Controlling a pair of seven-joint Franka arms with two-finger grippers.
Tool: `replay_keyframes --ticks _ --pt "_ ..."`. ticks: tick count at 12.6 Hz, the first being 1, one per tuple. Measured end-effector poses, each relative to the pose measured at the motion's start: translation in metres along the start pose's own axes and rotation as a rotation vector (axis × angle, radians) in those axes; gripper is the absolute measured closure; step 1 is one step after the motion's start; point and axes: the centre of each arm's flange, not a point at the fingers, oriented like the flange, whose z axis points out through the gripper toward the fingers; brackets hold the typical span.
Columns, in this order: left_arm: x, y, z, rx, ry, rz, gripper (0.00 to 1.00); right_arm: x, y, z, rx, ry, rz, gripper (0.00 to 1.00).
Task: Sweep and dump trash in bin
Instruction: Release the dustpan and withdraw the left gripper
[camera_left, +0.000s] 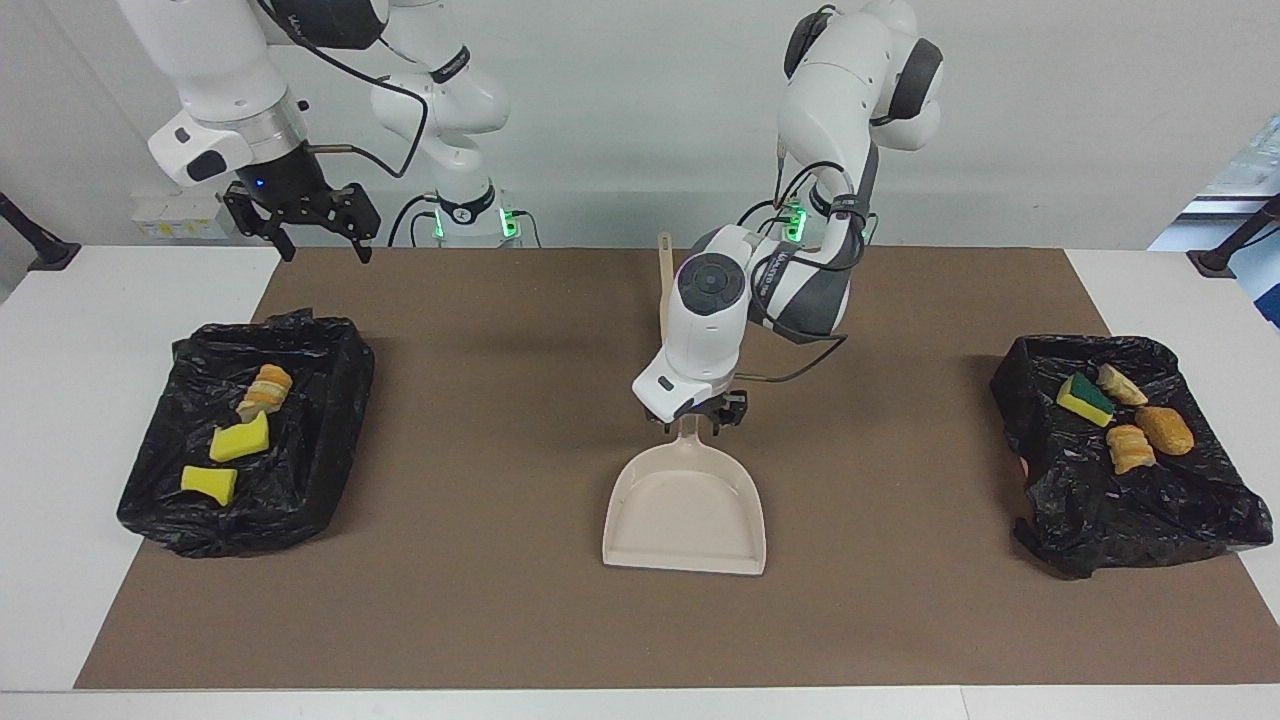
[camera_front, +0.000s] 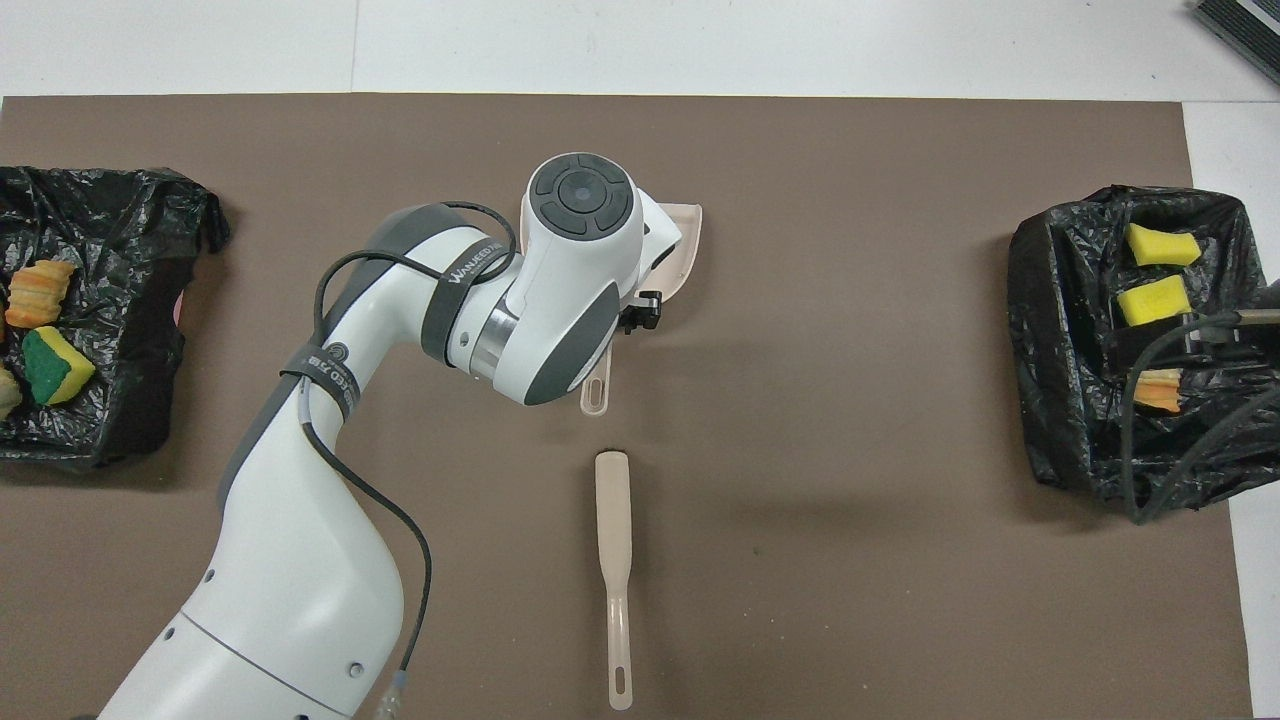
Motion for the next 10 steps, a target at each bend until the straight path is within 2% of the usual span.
replay_keyframes --ticks 1,4,7,10 --pt "0.001 -0.010 -0.015 0.004 0.018 -0.011 0.00 0.000 0.000 0.000 0.000 0.000 0.000 0.00" --pt "-0.004 -0.060 -0.054 0.013 0.039 -0.072 0.00 0.000 0.000 0.000 0.000 0.000 0.000 0.00" --pt "-0.014 -0.134 -0.090 0.007 0.057 -0.156 0.00 0.000 0.000 0.000 0.000 0.000 0.000 0.00" --pt "-0.031 -0.212 -0.146 0.000 0.101 -0.110 0.00 0.000 0.000 0.000 0.000 0.000 0.000 0.00"
